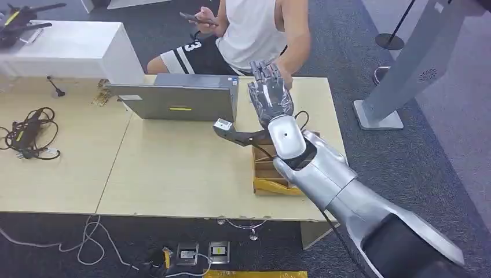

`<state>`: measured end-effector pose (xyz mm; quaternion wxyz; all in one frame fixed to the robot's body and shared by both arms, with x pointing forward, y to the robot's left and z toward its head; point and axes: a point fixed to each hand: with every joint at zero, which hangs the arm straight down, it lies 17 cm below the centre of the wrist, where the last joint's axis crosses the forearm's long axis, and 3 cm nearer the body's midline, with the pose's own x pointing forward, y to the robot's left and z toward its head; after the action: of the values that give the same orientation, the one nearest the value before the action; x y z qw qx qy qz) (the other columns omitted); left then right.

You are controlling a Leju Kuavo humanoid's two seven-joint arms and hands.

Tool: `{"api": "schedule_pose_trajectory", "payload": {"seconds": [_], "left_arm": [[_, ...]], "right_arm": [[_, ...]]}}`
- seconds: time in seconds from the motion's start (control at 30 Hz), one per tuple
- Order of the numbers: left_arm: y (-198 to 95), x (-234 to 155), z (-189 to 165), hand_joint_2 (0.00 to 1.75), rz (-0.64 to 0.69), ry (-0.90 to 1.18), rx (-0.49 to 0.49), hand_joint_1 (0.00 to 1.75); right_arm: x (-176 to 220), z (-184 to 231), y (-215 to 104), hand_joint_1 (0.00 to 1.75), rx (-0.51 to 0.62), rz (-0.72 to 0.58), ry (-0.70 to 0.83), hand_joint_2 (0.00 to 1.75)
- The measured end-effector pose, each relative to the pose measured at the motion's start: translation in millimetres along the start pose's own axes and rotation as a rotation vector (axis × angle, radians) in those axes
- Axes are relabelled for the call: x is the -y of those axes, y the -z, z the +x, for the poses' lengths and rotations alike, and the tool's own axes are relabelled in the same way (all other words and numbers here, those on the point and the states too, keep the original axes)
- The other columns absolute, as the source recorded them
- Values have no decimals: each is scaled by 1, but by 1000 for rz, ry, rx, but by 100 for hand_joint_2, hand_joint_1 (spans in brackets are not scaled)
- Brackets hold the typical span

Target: Pass the card to the sensor for recognition and then transmit it.

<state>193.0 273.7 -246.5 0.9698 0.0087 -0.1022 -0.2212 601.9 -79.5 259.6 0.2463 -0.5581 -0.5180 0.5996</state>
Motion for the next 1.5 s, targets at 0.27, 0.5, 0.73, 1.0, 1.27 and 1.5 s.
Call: {"api": "schedule_pose_trajectory", "payload": {"seconds": [0.27, 0.5, 0.73, 1.0, 1.27, 1.5], "left_arm": [[0, 1, 0, 0, -1, 1, 0, 0], [0, 1, -2, 0, 1, 8, -3, 0], [1, 6, -9, 0, -9, -7, -5, 0], [3, 12, -23, 0, -20, -41, -1, 0], [3, 14, -30, 0, -22, -52, -2, 0], [4, 6, -44, 0, -11, -101, 0, 0]], "right_arm": [[-18, 5, 0, 175, 2, 48, -41, 175], [-24, -3, -2, 0, -29, 64, -80, 175], [-18, -12, -1, 0, -80, 34, -64, 175], [26, -24, 5, 0, -121, -110, 214, 175], [56, -40, 1, 0, -128, -192, 365, 175], [90, -53, -43, 0, -39, -296, 640, 175]]}}
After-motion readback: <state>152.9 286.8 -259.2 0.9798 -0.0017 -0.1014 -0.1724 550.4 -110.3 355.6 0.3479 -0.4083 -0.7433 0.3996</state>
